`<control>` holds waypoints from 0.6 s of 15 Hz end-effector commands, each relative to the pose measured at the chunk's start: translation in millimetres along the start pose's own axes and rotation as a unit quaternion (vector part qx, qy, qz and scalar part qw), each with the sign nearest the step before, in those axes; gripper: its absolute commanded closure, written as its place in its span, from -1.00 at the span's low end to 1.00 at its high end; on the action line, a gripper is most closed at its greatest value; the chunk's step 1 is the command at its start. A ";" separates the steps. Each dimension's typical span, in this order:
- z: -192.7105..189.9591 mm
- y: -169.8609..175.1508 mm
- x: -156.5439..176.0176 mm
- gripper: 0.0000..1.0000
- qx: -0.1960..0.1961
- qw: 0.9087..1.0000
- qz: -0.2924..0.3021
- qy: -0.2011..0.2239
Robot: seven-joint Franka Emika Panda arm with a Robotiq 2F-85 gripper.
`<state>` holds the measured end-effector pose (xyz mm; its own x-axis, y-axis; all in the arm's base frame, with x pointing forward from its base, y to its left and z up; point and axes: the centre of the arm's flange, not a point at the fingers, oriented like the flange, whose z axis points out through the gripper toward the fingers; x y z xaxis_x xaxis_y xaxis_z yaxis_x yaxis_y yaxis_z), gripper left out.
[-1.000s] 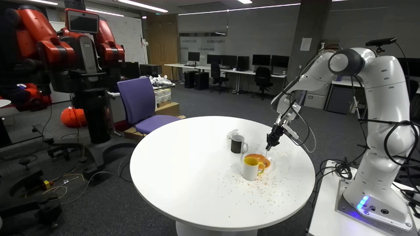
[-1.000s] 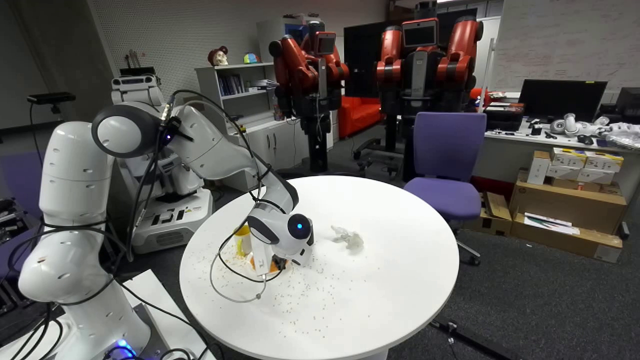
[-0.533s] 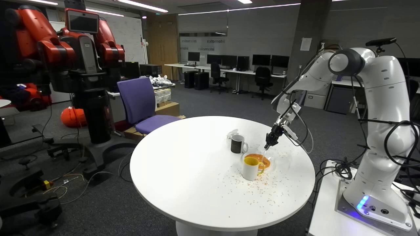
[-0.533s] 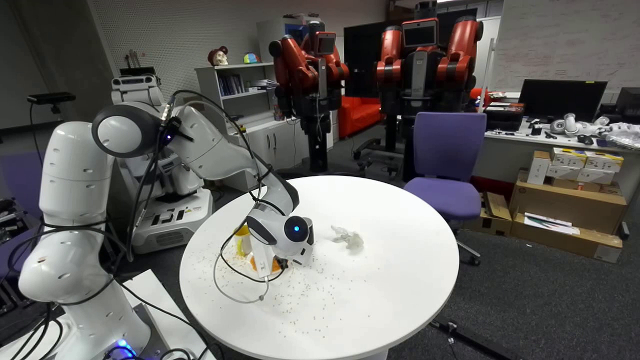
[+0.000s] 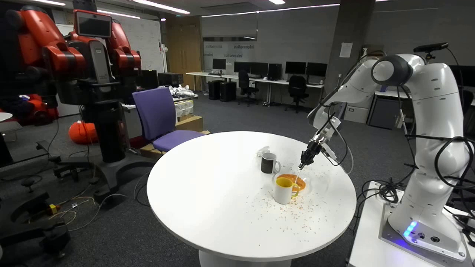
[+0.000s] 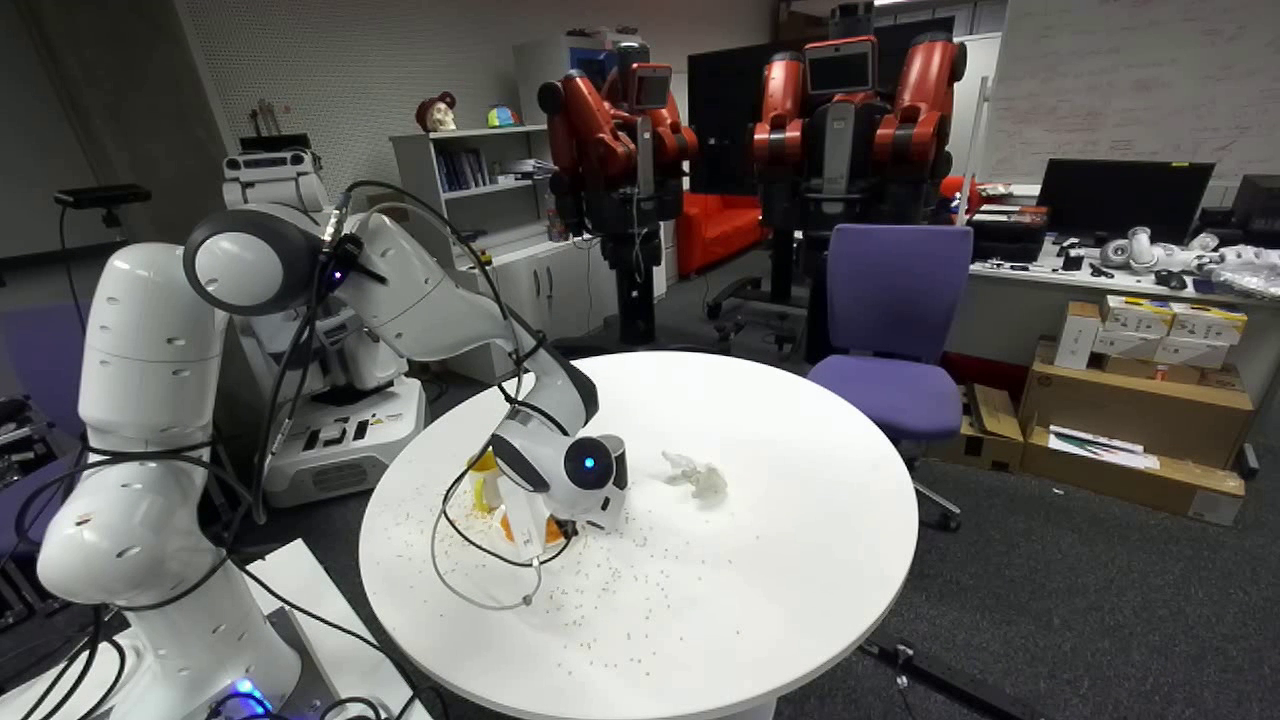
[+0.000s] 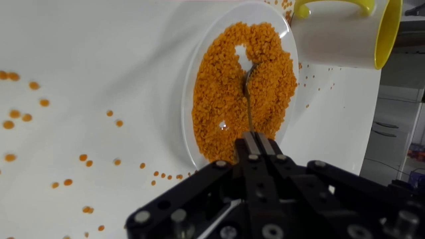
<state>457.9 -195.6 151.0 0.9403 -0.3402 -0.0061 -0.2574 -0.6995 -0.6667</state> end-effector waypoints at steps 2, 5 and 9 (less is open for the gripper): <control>-5.7 -2.0 -11.0 0.99 -0.018 0.999 -0.030 0.029; -7.1 -2.5 -10.2 0.99 -0.015 0.998 -0.044 0.035; -7.7 -2.0 -9.3 0.99 -0.008 0.997 -0.054 0.045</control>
<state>458.2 -199.3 153.1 0.9489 -0.3064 0.0755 -0.1778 -0.7168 -0.6742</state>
